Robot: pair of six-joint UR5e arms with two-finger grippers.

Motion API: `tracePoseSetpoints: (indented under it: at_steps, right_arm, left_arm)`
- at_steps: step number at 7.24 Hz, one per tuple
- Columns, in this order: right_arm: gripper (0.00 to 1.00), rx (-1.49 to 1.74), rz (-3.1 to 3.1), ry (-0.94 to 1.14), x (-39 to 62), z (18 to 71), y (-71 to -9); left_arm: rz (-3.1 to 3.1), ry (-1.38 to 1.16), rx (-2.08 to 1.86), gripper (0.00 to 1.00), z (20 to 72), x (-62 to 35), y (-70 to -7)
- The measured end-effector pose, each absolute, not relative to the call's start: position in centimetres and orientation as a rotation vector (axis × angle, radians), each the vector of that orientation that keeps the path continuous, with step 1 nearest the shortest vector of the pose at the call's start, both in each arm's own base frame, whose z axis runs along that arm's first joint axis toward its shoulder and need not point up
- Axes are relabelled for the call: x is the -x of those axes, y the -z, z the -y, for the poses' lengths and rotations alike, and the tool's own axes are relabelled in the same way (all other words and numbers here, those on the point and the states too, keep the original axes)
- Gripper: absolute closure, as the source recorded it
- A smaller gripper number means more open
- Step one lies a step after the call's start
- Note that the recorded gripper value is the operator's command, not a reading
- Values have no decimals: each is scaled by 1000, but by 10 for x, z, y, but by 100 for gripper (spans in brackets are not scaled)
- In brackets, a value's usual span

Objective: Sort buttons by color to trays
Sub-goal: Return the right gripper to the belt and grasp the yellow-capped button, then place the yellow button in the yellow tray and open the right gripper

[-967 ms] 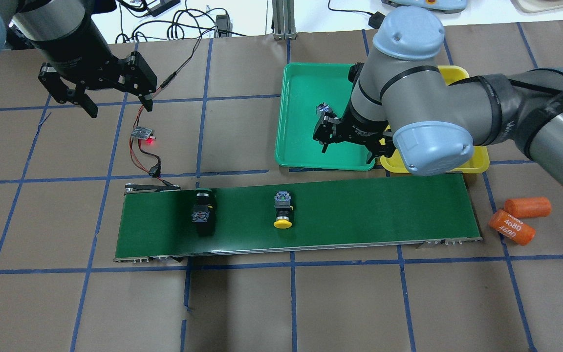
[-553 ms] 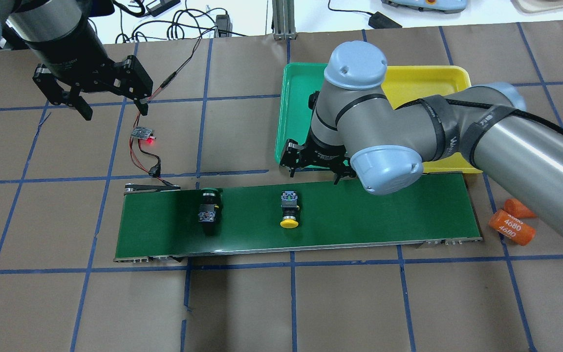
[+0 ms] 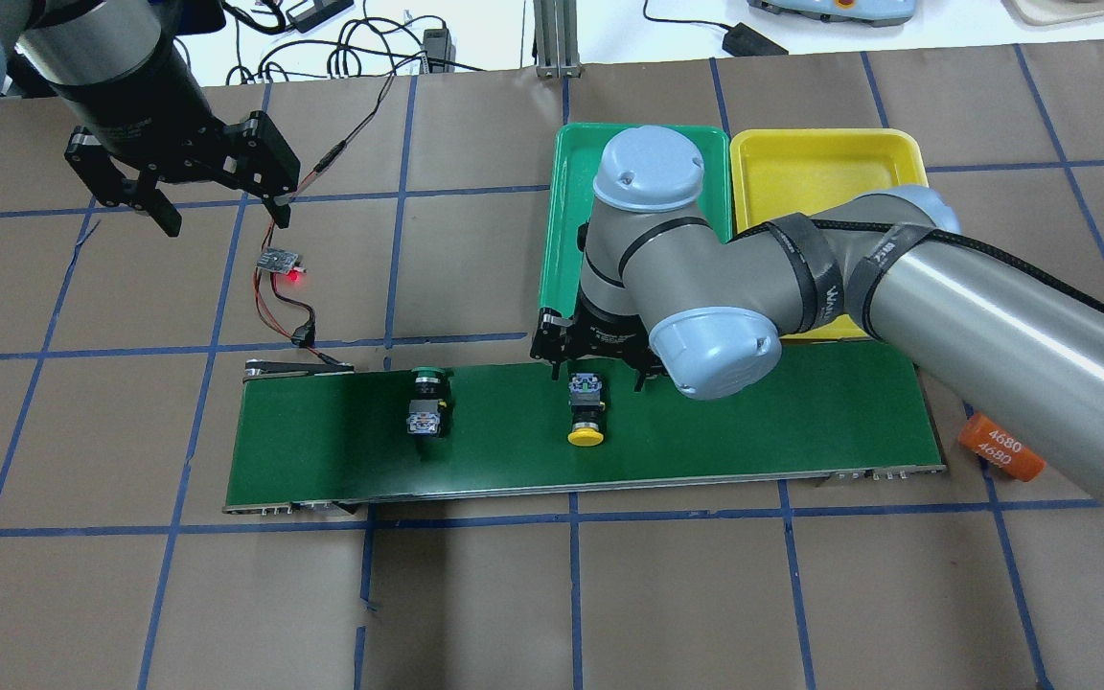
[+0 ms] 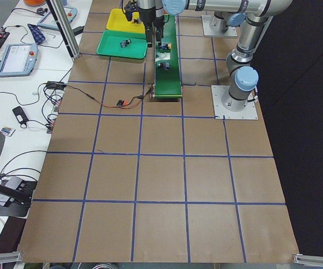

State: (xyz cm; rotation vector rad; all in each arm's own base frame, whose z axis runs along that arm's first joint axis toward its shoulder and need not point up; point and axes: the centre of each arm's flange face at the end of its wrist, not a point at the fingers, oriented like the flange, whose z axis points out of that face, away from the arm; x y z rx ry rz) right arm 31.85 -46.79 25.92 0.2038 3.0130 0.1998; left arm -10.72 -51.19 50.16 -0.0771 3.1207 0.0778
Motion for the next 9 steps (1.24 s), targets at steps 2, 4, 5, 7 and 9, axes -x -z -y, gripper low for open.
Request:
tracePoseSetpoints:
  at_steps: [2, 4, 5, 7, 9]
  right_arm:
    - [91, -208, -3026, -219, -318, 470, -250]
    - [100, -224, -3040, -222, -313, 474, -249]
    - [100, -224, -3066, -201, -309, 478, -252]
    - [100, -229, -3096, -157, -302, 482, -261]
    - [100, -267, -3109, -69, -286, 497, -280]
  left_arm:
    - [-3120, -76, 76, 0, 513, 107, -501]
    - [-3120, -77, 79, 0, 514, 106, -500]
    - [-3121, -74, 80, 0, 515, 106, -501]
    - [-3124, -69, 81, 0, 516, 106, -503]
    - [-3125, -66, 83, 0, 517, 106, -504]
